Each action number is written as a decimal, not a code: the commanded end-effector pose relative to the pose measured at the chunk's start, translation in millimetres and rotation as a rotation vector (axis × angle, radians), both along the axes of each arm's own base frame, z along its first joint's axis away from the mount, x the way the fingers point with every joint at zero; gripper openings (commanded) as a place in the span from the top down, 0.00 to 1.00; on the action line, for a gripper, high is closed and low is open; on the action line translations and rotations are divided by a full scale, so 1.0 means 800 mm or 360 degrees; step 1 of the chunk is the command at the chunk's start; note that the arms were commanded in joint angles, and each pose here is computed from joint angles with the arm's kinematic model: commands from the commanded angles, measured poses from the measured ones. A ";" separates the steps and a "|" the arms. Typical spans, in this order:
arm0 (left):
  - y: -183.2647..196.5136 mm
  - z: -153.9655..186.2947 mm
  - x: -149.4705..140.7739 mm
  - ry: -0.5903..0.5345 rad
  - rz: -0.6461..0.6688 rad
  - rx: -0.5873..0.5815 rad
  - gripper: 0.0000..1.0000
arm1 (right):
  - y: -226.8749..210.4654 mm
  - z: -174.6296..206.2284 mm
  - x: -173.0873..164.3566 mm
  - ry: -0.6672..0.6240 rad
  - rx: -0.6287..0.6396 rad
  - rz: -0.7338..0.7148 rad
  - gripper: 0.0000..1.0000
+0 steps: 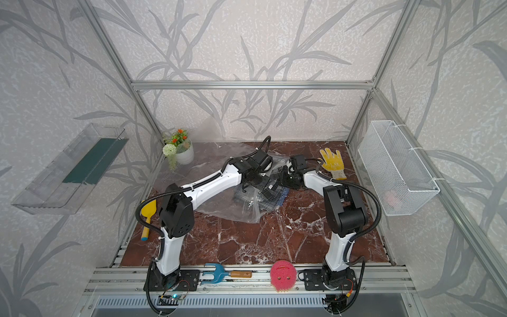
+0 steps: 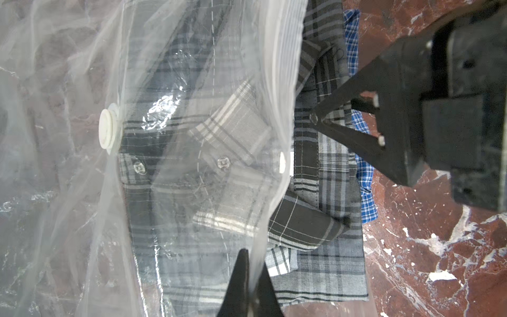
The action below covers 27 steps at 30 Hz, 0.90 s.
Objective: Take the shirt out of the vacuum bag
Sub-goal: Take out the shirt from the vacuum bag.
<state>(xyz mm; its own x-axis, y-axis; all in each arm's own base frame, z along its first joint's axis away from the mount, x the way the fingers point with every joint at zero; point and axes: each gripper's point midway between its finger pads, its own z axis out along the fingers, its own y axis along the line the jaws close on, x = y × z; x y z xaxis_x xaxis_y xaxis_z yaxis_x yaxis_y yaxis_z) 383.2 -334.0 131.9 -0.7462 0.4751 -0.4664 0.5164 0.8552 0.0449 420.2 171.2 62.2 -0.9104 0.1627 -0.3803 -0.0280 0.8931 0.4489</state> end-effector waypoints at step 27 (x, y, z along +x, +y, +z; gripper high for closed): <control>0.012 0.018 -0.002 -0.0012 0.0032 -0.0051 1.00 | 0.021 -0.010 0.010 0.0031 0.0064 -0.0083 0.98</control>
<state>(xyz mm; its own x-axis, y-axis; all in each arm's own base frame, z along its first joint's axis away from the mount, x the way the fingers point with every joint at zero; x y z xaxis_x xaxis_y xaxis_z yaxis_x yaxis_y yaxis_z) 382.4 -330.6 125.9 -0.7554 0.4723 -0.4543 0.5146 0.8567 0.0350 426.3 183.4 52.5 -0.9060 0.2226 -0.3600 0.0301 0.8823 0.4696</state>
